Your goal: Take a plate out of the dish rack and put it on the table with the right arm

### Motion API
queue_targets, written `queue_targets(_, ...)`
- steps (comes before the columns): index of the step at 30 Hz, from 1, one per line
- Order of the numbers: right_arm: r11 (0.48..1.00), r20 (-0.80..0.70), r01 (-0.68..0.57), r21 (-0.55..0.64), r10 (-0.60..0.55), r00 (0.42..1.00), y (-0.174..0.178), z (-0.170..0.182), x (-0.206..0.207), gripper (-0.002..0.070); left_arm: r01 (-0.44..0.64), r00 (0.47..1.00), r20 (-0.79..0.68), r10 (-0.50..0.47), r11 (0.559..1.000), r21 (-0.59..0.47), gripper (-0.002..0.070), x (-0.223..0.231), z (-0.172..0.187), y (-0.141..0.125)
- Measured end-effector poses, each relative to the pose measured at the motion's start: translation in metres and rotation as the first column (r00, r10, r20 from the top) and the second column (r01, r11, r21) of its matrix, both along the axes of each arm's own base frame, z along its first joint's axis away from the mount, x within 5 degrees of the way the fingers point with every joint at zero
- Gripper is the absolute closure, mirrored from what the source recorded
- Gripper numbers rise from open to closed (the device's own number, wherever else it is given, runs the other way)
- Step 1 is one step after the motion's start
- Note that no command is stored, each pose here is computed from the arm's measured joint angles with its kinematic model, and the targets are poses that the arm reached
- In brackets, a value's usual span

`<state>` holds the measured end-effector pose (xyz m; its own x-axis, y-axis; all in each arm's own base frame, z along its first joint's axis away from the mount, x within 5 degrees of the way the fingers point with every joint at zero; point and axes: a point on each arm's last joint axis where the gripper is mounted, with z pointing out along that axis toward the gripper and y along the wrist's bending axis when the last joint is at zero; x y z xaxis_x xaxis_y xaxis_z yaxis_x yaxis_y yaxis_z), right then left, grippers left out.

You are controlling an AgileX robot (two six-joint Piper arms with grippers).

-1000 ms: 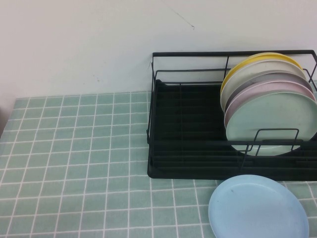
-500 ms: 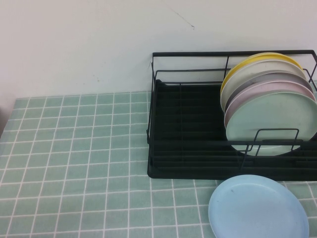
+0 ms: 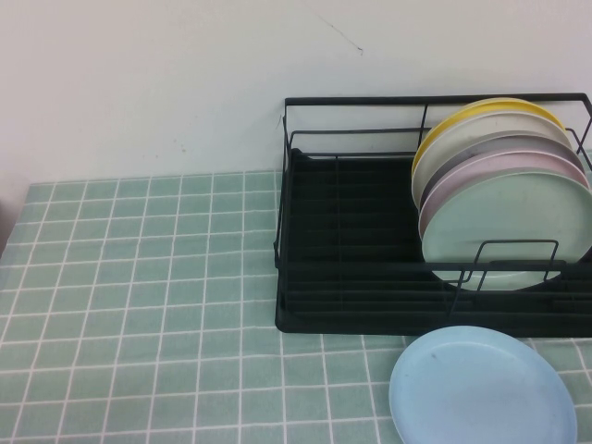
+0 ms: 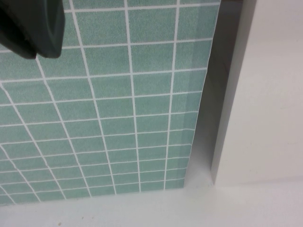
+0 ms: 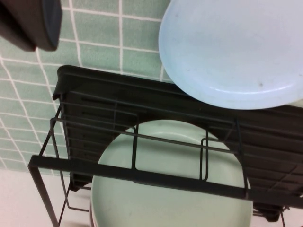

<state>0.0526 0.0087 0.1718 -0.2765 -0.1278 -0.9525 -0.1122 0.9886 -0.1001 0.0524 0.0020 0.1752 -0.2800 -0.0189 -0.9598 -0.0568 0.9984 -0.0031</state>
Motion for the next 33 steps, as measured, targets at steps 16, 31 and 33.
queue_targets(16,0.968,0.123,0.025,0.250,-0.058,0.991,0.001,0.014,0.003,0.0678,0.000,1.000,0.000,0.000,1.000,0.000,0.0678,0.000,0.000,0.000)
queue_targets(31,0.826,0.094,-0.026,0.563,-0.033,0.995,0.011,0.036,0.004,0.0678,0.000,1.000,0.000,0.000,1.000,0.000,0.0678,0.000,0.000,0.000)
queue_targets(33,0.854,0.063,-0.037,0.519,0.005,0.998,0.013,0.056,0.010,0.0678,0.000,1.000,0.000,0.000,1.000,0.000,0.0678,0.000,0.000,0.000)
